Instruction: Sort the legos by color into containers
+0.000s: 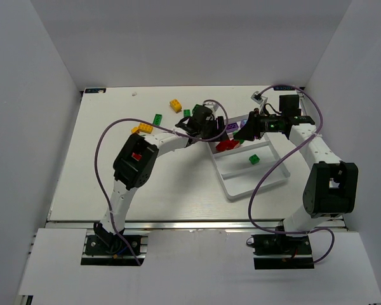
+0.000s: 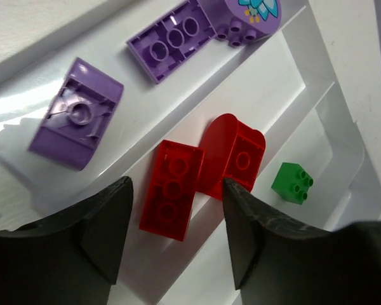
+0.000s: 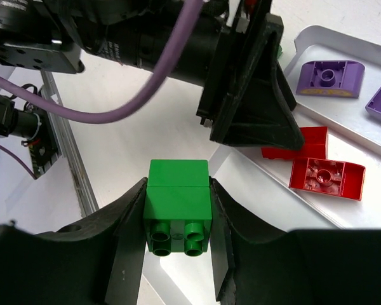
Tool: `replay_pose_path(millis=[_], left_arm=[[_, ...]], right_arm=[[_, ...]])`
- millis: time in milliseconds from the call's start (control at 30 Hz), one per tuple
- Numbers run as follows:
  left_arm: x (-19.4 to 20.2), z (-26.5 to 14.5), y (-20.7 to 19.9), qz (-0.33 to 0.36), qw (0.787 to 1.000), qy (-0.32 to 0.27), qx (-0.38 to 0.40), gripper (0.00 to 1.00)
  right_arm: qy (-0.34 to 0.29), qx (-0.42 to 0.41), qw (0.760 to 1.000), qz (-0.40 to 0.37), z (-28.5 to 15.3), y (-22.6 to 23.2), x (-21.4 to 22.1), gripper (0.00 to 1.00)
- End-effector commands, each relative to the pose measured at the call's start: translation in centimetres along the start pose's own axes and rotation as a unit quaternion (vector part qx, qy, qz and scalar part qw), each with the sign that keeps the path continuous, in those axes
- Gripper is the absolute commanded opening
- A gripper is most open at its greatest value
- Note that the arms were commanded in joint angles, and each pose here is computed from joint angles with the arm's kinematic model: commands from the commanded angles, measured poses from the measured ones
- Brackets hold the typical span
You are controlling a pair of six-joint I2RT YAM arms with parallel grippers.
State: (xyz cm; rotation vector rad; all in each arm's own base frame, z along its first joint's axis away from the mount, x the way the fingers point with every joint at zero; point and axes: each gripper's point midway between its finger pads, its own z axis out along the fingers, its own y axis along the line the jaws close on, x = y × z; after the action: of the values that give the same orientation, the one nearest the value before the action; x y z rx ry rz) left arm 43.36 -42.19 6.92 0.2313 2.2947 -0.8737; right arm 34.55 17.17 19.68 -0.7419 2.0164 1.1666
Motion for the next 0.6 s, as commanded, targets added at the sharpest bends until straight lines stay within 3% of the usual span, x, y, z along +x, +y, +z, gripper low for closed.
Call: replay_pose_path(millis=[0, 100, 267, 367, 400, 433, 467, 567], left_arm=[[-7.7, -6.3, -3.6, 0.045, 0.994, -0.096, -0.004, 0.66], [-8.3, -8.7, -1.9, 0.052, 0.990, -0.114, -0.057, 0.59], [-8.1, -15.5, 1.0, 0.040, 0.983, -0.137, -0.115, 0.26], [-4.8, -18.2, 5.0, 0.016, 0.980, -0.109, -0.164, 0.22], [-5.1, -20.3, 5.2, 0.009, 0.977, -0.124, -0.173, 0.23], [-2.9, -21.4, 7.7, -0.010, 0.973, -0.101, -0.208, 0.29], [-2.9, -23.4, 8.1, -0.019, 0.969, -0.112, -0.220, 0.48], [0.1, -27.0, 12.4, -0.049, 0.944, -0.102, -0.310, 0.70]], right_arm=[[-0.003, -0.006, 1.000, -0.025, -0.4, 0.4, -0.5, 0.00], [0.003, 0.000, 0.999, -0.041, -0.5, 0.2, -0.5, 0.00], [0.013, 0.009, 0.998, -0.059, -0.7, -0.1, -0.3, 0.00], [0.016, 0.011, 0.998, -0.057, -0.7, -0.3, -0.1, 0.00], [0.017, 0.009, 0.998, -0.055, -0.6, -0.3, -0.1, 0.00], [0.018, 0.009, 0.998, -0.053, -0.5, -0.4, 0.0, 0.00], [0.019, 0.008, 0.998, -0.051, -0.4, -0.4, 0.0, 0.00], [0.025, 0.005, 0.998, -0.048, 0.0, -0.3, 0.3, 0.00]])
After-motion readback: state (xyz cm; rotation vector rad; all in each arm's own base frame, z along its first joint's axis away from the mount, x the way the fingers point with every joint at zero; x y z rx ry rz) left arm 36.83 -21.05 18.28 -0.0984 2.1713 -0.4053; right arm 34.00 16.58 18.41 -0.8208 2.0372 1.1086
